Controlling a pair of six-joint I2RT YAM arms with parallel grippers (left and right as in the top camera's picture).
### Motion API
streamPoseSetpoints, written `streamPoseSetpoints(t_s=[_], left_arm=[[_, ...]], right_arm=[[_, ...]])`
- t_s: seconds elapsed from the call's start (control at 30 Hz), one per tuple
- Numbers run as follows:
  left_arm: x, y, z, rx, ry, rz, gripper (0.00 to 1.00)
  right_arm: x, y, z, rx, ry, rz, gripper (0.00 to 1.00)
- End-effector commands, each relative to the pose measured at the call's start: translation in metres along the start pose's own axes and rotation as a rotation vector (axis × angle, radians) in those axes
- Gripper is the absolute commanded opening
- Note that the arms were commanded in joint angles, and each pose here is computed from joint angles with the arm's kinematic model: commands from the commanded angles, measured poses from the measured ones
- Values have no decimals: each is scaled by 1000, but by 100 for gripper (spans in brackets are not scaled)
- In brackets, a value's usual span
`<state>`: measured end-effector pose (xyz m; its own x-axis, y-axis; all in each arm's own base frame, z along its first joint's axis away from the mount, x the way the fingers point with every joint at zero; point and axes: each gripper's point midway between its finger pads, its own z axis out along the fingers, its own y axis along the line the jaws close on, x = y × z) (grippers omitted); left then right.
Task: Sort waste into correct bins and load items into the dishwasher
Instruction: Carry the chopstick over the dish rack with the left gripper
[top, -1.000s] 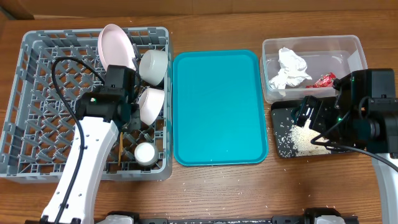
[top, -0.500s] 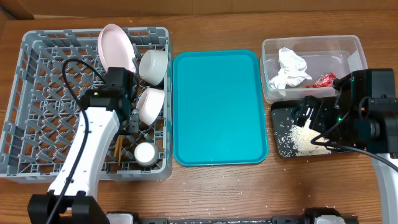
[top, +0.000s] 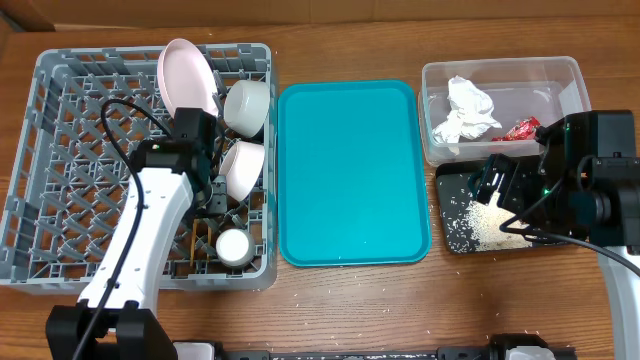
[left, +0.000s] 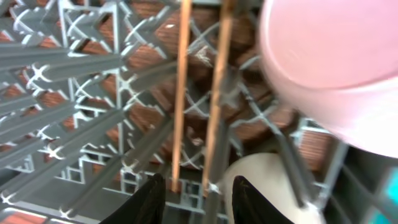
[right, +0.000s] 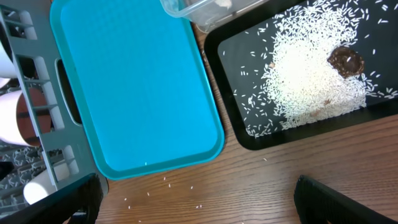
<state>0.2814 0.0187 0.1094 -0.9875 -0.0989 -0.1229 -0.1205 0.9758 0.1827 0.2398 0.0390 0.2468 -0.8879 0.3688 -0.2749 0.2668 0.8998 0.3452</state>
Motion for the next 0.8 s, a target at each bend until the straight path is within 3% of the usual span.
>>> streamPoseSetpoints(t_s=[0.0,0.2,0.4,0.57,0.77], left_arm=[[-24,-20,-35,141,-84,-25,38],[-34,-66,-97,386,-220,53,41],[-19,-102,-151,492,-367,127,48],[-9,-111,-180,495,-464,88,55],[7,-117,-197,411,-558,65,55]], right_arm=[[-5,2,-6,-4,-29,-11,100],[-5,2,-6,-4,-29,-11,100],[-5,2,-6,-3,-29,-11,100],[-5,2,-6,-4,-29,-11,100],[-5,2,-6,-4,-29,-11,100]])
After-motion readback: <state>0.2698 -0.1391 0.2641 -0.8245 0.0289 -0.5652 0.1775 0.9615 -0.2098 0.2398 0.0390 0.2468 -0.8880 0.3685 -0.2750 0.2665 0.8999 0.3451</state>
